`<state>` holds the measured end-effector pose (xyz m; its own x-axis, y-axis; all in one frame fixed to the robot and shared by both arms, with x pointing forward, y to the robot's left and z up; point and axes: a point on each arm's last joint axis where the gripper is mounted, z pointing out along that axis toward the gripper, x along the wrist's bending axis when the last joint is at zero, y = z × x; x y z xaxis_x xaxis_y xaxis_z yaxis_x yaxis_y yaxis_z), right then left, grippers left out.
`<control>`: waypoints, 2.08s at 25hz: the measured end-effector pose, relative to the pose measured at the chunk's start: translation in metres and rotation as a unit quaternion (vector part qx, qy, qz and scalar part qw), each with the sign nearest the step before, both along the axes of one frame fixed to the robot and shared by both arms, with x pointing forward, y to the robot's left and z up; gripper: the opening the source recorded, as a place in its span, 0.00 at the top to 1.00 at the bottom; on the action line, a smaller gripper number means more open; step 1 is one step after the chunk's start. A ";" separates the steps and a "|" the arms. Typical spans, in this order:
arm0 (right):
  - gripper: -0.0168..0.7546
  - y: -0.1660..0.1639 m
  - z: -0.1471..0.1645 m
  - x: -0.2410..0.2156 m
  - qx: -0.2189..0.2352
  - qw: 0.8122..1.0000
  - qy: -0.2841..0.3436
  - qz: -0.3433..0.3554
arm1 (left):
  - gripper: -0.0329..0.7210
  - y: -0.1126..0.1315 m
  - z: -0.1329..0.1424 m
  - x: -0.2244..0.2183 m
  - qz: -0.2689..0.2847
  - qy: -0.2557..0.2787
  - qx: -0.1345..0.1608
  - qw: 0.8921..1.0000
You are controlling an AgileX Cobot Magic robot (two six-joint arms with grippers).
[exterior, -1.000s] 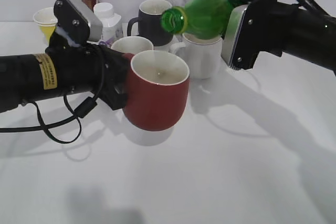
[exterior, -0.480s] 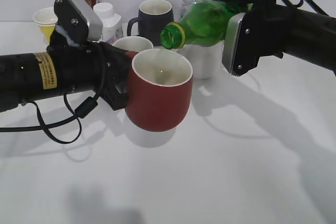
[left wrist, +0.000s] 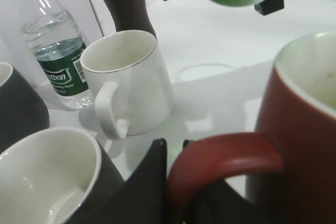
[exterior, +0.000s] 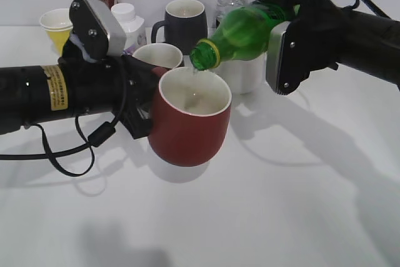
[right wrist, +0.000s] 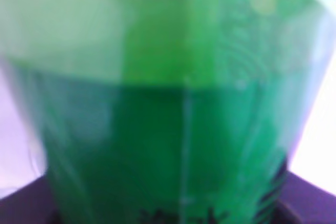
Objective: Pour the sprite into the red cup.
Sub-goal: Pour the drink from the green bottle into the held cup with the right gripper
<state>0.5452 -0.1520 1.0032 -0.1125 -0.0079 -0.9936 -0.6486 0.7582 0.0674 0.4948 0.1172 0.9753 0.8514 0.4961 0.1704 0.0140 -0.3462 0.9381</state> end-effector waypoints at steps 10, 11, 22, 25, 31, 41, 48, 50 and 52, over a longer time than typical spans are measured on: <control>0.42 0.001 0.002 0.000 -0.018 0.999 -0.033 0.007 | 0.88 -0.001 0.000 -0.001 -0.007 -0.003 -0.006 1.000; 0.42 0.001 0.003 -0.001 -0.018 0.999 -0.036 0.008 | 0.88 -0.001 0.000 -0.001 -0.008 -0.003 -0.006 1.000; 0.42 0.001 0.004 -0.001 -0.028 0.998 -0.050 0.011 | 0.88 -0.003 -0.001 -0.003 -0.031 -0.012 -0.001 0.999; 0.42 0.001 0.004 0.000 -0.029 0.998 -0.052 0.009 | 0.88 -0.003 -0.001 -0.003 -0.032 -0.012 0.000 0.999; 0.42 0.000 0.004 0.000 -0.030 0.998 -0.054 0.006 | 0.88 -0.003 -0.001 -0.003 -0.032 -0.012 0.000 0.999; 0.42 0.000 0.004 0.000 -0.028 0.998 -0.056 0.006 | 0.88 -0.003 -0.001 -0.003 -0.033 -0.012 0.001 0.999; 0.42 0.000 0.004 0.000 -0.028 0.998 -0.056 0.006 | 0.88 -0.003 -0.001 -0.003 -0.033 -0.012 0.001 0.999; 0.42 0.000 0.004 0.000 -0.028 0.998 -0.057 0.006 | 0.88 -0.003 -0.001 -0.003 -0.033 -0.012 0.001 0.999; 0.42 0.001 0.005 0.000 -0.028 0.998 -0.057 0.006 | 0.88 -0.003 -0.001 -0.003 -0.033 -0.013 0.001 0.999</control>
